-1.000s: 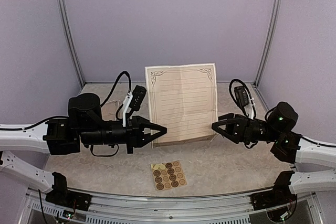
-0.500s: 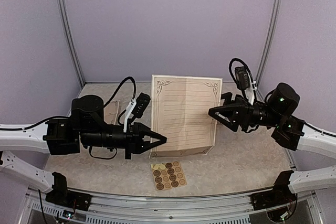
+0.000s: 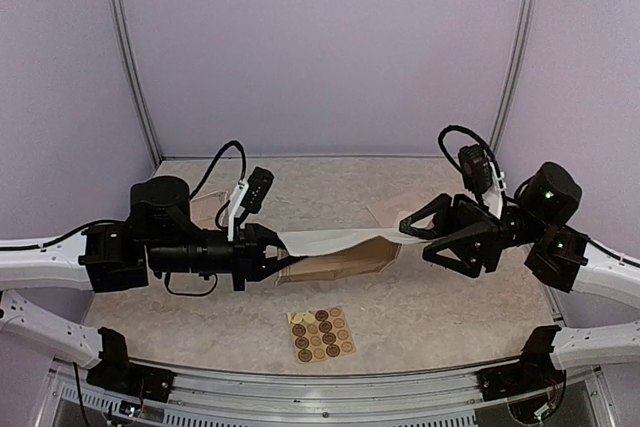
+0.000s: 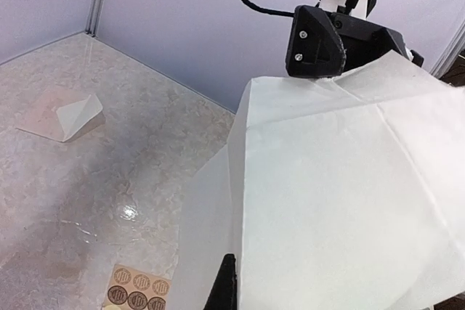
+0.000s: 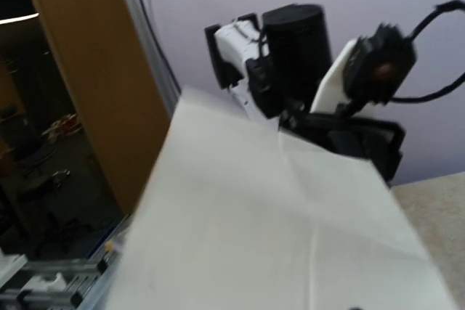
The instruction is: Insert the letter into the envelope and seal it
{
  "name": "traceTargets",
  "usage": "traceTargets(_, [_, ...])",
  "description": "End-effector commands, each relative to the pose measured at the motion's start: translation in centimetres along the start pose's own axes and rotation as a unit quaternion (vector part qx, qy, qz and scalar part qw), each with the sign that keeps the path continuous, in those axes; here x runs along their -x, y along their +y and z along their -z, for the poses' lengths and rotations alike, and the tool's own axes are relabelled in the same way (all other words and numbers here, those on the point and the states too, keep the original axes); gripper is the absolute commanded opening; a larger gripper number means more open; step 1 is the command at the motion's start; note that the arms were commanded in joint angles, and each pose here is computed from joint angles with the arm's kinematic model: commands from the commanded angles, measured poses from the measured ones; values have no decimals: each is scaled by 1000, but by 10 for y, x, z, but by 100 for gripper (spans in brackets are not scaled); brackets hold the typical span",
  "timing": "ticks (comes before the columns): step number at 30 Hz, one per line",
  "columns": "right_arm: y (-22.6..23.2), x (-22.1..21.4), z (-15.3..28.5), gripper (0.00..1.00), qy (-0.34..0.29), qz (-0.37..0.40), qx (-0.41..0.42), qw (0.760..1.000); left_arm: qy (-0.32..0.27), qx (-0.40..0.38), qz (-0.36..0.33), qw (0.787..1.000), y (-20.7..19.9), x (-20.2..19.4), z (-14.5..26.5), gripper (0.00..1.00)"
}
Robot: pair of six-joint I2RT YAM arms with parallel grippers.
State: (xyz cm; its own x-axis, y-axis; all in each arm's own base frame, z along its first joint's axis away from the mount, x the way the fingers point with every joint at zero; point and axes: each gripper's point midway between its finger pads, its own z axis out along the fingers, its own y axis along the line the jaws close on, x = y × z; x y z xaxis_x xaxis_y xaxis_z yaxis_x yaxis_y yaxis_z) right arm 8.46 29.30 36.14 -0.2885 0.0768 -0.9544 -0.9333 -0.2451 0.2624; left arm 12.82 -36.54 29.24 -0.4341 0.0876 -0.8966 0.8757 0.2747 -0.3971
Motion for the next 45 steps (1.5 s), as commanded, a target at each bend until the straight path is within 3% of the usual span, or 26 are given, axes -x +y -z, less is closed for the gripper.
traceTargets(1, [4,-27,0,62,46,-32,21,998,-23,-30,-1,999,-10,13,6,0])
traceTargets(7, [-2,-52,4,64,70,-67,13,995,-32,-27,-3,999,-7,19,13,0])
traceTargets(13, [2,-50,13,92,55,-51,-18,997,-63,-9,3,998,2,29,32,0])
traceTargets(16, [-6,-37,17,98,25,-35,-60,997,-65,-16,0,998,-2,30,38,0])
traceTargets(19, [-43,-25,24,100,-7,-42,-166,985,-61,-39,-3,997,-11,29,40,0])
traceTargets(22, [-63,-26,22,99,-16,-49,-195,980,-58,-61,-6,996,-19,29,40,0])
traceTargets(34, [-66,-33,-15,99,5,-78,-104,991,-50,-95,-3,994,-29,24,38,0])
traceTargets(39, [-55,-35,-26,89,13,-75,-69,995,-48,-101,-2,994,-29,23,35,0])
traceTargets(42, [-50,-38,-31,73,22,-76,-51,996,-47,-103,-2,994,-29,22,33,0])
traceTargets(45, [-45,-41,-34,41,25,-77,-33,996,-49,-98,-1,994,-27,22,32,0])
